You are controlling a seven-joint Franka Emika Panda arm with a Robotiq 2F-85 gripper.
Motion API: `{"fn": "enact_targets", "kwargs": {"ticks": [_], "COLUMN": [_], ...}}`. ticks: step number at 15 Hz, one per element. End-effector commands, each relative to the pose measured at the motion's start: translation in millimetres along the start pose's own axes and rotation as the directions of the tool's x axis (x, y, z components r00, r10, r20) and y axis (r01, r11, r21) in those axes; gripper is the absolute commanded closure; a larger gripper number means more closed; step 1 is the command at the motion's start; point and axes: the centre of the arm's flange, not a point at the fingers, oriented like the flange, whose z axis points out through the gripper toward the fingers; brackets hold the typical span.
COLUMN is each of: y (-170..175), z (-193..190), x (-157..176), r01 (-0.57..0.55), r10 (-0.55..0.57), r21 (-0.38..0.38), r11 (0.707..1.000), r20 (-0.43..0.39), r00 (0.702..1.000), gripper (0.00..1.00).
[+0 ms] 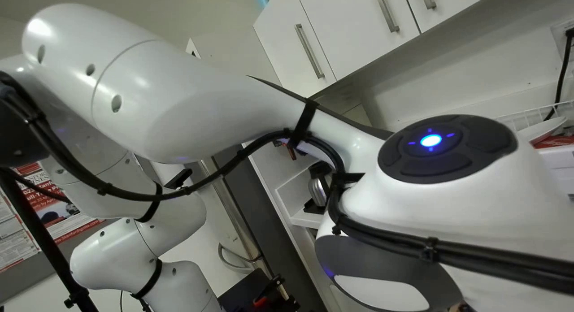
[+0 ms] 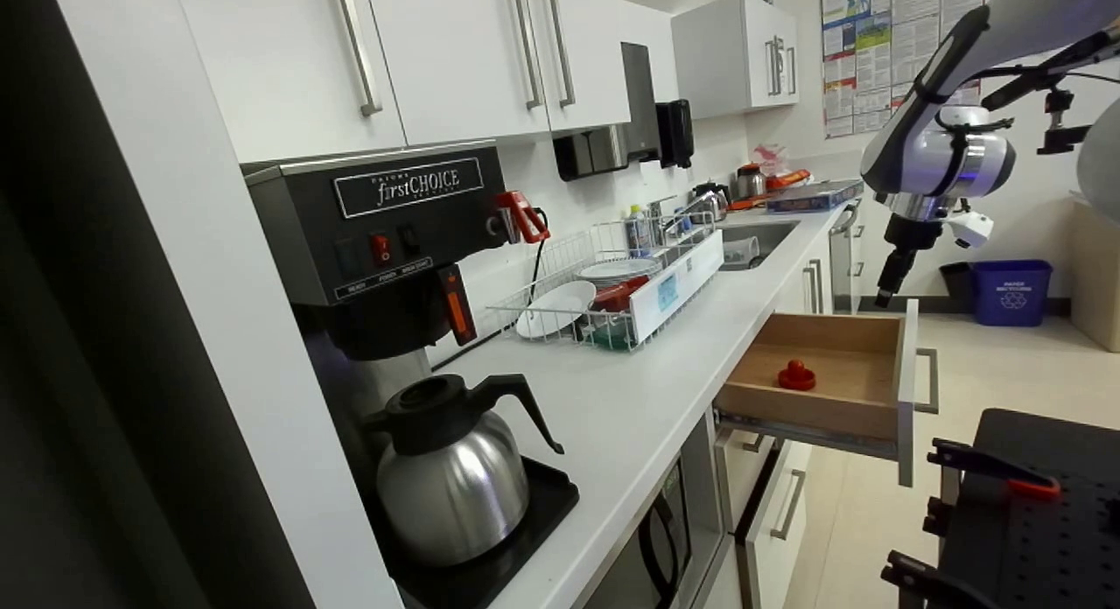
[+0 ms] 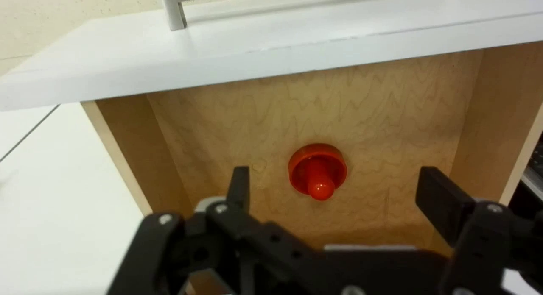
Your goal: Close the top left drawer
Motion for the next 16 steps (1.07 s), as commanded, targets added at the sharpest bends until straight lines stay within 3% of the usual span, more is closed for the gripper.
{"fn": "enact_targets", "kwargs": {"ticks": [1, 6, 9, 10, 13, 14, 16], "y": [-11, -40, -57, -61, -67, -69, -72], "z": [2, -11, -12, -7, 17, 24, 35], "x": [1, -14, -26, -32, -52, -57, -64], "r01": [-0.082, -0.236, -0.289, -0.301, -0.333, -0.342, -0.342], "r10": [0.084, 0.258, 0.311, 0.319, 0.331, 0.334, 0.33], "r21": [-0.022, -0.107, -0.113, -0.105, -0.05, -0.026, 0.006], "r11": [0.996, 0.966, 0.95, 0.948, 0.942, 0.939, 0.94], "r20": [0.118, 0.291, 0.368, 0.375, 0.316, 0.29, 0.247], "r00": [0.989, 0.921, 0.877, 0.871, 0.889, 0.897, 0.911], "gripper": [0.0, 0.0, 0.0, 0.0, 0.0, 0.25, 0.34]}}
